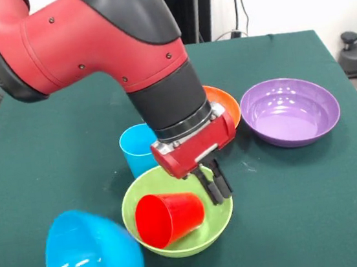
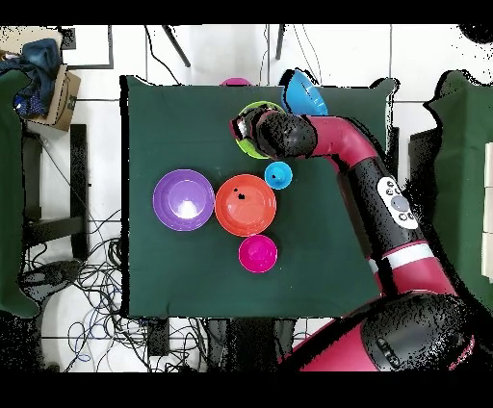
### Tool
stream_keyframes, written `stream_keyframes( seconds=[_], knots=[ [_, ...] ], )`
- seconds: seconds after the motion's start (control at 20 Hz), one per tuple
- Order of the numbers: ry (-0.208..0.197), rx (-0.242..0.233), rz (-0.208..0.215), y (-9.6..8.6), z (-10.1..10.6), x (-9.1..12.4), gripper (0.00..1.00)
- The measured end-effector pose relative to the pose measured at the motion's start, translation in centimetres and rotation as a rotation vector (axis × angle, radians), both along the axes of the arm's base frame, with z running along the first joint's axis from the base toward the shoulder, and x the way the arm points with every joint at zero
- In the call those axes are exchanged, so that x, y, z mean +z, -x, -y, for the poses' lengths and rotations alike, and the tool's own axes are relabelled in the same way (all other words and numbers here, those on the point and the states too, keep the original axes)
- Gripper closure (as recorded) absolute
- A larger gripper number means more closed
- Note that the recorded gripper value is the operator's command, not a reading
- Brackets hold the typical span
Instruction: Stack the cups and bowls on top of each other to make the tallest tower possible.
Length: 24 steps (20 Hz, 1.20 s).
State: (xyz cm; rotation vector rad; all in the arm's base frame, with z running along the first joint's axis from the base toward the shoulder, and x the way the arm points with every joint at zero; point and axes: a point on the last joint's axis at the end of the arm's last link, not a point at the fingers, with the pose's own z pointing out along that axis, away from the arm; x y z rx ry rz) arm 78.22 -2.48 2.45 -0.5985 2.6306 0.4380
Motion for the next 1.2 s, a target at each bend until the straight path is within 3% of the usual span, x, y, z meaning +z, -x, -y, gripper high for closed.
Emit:
stream_keyframes(
  seconds=[0.75, 1.0, 1.2],
  knots=[
    [-0.04, -0.05, 0.008, -1.9, 0.4, 2.9, 0.0],
    [-0.035, -0.056, 0.004, -2.4, 0.8, 3.1, 0.0],
    [-0.026, -0.062, -0.022, -2.3, 2.0, 3.0, 0.0]
  ],
)
